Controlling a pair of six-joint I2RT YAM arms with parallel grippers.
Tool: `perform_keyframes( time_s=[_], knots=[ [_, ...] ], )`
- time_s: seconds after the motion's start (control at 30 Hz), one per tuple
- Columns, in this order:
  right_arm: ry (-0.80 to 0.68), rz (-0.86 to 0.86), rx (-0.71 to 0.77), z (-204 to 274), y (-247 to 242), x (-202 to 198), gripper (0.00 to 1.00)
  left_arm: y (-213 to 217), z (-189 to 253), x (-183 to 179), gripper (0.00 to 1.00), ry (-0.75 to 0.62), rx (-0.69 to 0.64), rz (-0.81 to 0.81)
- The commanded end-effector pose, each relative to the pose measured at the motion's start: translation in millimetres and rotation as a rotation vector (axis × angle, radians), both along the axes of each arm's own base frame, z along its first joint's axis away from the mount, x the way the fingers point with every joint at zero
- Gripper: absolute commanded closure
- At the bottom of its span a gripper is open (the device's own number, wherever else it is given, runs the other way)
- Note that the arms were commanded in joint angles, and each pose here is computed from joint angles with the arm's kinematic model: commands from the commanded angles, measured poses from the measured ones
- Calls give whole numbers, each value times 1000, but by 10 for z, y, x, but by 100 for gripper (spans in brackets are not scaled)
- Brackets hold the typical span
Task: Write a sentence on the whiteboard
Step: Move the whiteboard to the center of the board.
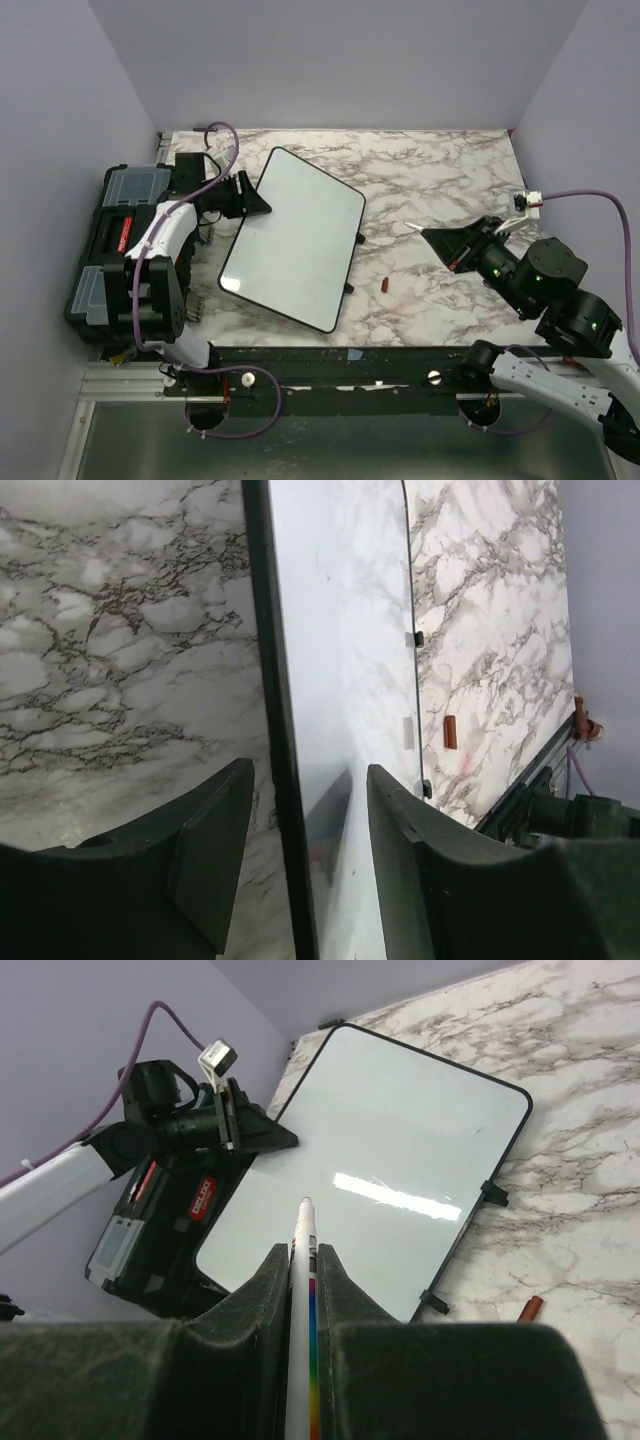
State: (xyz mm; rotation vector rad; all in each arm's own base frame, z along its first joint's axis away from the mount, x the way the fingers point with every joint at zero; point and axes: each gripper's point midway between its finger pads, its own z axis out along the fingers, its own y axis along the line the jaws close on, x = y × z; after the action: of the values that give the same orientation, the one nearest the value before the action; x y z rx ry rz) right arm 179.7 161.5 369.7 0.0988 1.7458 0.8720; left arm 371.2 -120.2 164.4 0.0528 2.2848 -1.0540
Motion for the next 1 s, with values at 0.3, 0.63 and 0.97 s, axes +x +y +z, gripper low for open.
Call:
perform_keyframes(
  time_s=[0.3, 0.63, 0.97],
  knots=[
    [0, -32, -45, -101, -90, 16, 99, -614, -3, -2, 51, -12, 60, -239],
    [-1, -46, -64, -114, -141, 14, 99, -1025, -66, -39, 52, 3, 68, -361],
    [3, -40, -83, -167, -105, 38, 99, -1436, -32, -44, 43, 8, 91, -444]
  ],
)
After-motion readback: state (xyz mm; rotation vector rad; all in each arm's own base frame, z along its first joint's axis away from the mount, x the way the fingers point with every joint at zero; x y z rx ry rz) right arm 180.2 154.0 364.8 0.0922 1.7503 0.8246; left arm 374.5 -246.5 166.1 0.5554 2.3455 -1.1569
